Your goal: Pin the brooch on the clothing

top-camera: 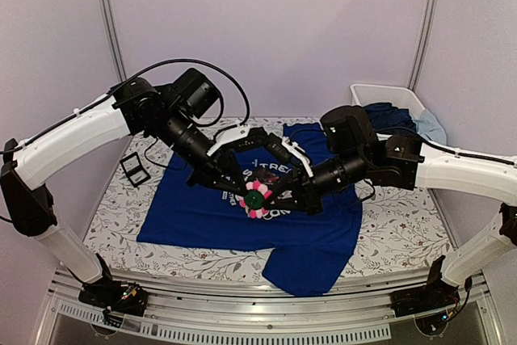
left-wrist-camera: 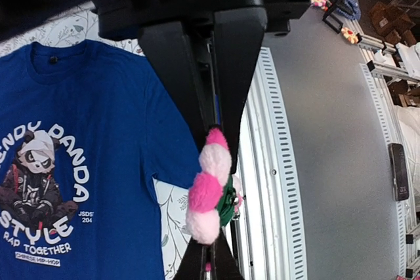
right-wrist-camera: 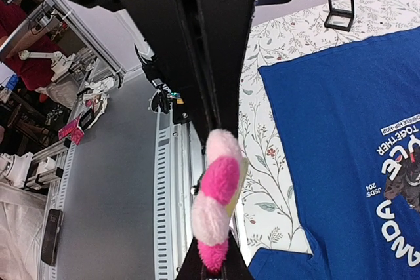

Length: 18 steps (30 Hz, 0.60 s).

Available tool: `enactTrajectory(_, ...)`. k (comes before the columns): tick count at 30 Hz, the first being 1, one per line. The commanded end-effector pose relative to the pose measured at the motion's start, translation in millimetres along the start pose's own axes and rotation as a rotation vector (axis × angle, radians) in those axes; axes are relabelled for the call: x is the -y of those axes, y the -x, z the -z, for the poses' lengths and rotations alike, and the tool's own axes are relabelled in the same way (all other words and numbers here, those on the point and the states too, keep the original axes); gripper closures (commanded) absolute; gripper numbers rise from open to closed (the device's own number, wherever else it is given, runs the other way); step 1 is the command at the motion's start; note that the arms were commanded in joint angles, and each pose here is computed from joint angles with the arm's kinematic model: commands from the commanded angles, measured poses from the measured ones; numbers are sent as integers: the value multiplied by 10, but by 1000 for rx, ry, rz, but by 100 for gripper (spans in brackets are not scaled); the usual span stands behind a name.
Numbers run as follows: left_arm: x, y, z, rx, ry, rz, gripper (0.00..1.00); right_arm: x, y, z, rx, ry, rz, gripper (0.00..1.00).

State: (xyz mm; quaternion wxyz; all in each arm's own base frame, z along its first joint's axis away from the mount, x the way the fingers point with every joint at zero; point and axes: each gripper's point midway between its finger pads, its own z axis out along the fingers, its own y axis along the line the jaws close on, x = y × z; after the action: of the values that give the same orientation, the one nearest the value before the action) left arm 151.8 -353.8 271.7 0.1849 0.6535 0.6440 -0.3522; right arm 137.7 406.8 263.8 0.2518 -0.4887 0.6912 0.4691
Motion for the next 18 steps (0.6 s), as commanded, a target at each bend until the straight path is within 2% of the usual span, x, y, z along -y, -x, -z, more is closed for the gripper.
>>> enactTrajectory(1, -10, -147, -119, -2, -37, 143, 100, 99, 235, 78, 118, -88, 12, 84)
enactTrajectory(4, -284, -183, -50, 75, 21, 283, 100, 246, 119, 95, 140, -153, -35, 67)
enactTrajectory(6, -449, -219, 10, 125, 29, 383, 100, 332, 77, 170, 187, -209, -49, 52)
enactTrajectory(8, -535, -200, 73, 175, 6, 458, 100, 453, 42, 254, 241, -284, -64, 44)
enactTrajectory(10, -568, -172, 92, 209, -33, 529, 100, 536, 73, 352, 311, -344, -79, 38)
enactTrajectory(13, -585, -159, 66, 237, -93, 621, 100, 467, 106, 397, 389, -336, -44, 28)
enactTrajectory(18, -721, -217, -48, 292, -201, 803, 100, 350, 156, 346, 461, -397, 190, 21)
